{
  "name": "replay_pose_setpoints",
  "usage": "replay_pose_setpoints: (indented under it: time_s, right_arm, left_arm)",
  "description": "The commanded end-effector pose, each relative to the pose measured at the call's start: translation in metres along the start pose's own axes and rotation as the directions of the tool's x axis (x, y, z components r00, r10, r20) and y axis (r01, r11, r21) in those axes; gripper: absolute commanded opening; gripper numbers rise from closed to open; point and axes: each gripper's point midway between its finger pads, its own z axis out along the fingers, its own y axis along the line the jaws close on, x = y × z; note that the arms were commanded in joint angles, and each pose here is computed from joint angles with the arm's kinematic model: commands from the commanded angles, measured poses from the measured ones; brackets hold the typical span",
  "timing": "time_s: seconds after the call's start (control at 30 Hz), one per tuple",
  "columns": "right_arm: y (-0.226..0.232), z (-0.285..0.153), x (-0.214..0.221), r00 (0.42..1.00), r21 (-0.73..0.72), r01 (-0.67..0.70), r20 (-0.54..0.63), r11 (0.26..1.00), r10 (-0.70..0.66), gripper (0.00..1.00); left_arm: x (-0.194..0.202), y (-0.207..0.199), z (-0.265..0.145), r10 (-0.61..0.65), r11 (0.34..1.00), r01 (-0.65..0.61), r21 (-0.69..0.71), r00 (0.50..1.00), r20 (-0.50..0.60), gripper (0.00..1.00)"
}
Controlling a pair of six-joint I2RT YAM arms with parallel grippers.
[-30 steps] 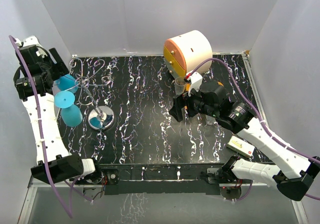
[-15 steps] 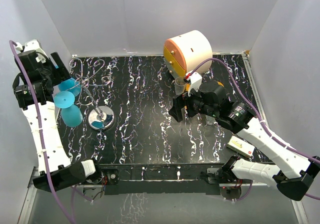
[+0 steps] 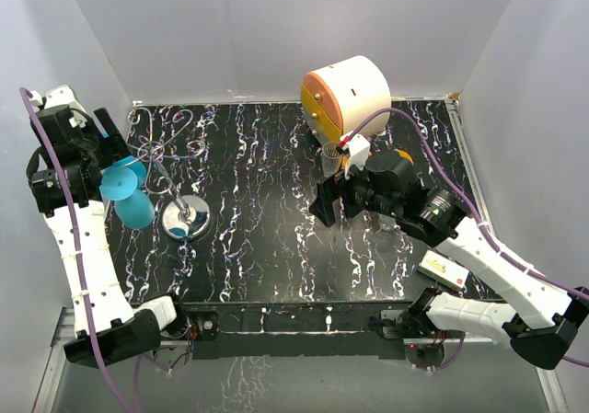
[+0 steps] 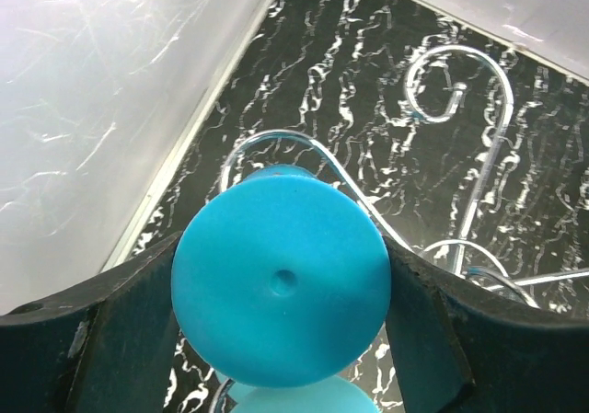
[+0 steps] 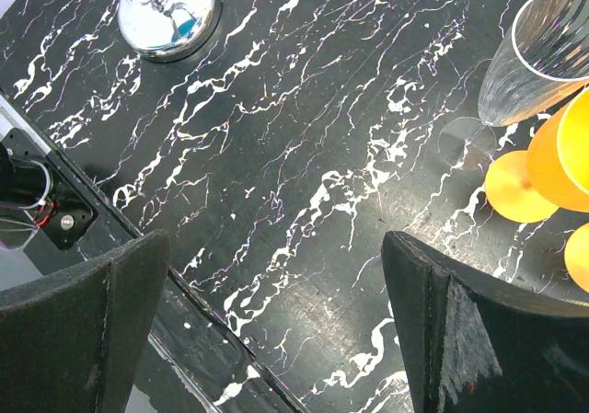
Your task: Take the wine glass off the wine glass rack
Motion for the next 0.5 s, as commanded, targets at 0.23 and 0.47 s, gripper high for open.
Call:
replay_pose_setpoints:
  time_s: [0.23, 0.47]
  right_arm:
    - [0.012, -0.006, -0.027, 0.996, -0.039, 0.007, 0.09, 0.999, -0.004, 0.98]
    - [0.013, -0.01, -0.036, 0.993, -0.036, -0.004, 0.114, 0.999, 0.008, 0.99]
  left_arm:
    - [-0.004, 0.05, -0.017, -0.051, 0.957, 0.063, -0.284, 0.997, 0.049, 0.63]
    - [-0.045, 0.057, 0.001, -0.043, 0.937, 0.096, -0.335, 0.986, 0.164, 0.63]
